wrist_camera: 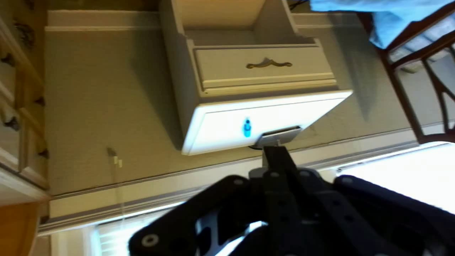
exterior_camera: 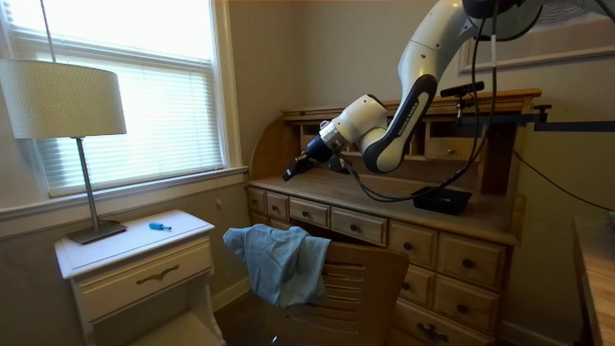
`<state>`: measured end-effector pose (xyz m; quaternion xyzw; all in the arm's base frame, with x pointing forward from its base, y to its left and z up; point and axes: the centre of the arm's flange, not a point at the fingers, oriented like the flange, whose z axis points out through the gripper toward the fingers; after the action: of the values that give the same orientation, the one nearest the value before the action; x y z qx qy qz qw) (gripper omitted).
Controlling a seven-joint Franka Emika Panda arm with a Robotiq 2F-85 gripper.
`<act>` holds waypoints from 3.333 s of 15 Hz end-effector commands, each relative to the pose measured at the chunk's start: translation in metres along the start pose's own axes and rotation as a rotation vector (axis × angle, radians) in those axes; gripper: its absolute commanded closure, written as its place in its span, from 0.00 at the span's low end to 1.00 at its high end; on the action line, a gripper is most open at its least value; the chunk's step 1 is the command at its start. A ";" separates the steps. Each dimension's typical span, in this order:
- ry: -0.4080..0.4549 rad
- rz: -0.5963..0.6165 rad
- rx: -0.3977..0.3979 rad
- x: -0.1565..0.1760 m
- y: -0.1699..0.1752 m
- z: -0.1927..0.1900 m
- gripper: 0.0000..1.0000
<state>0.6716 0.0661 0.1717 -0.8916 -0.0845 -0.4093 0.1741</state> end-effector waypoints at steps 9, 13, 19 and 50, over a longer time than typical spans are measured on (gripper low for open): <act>-0.061 0.042 0.150 -0.020 -0.002 -0.042 0.99; -0.060 0.087 0.277 -0.024 -0.005 -0.038 1.00; -0.096 0.126 0.601 -0.048 -0.026 -0.056 1.00; -0.006 0.095 0.488 -0.045 -0.027 -0.027 0.45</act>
<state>0.6244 0.0715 0.1628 -0.8578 -0.1257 -0.3212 0.3811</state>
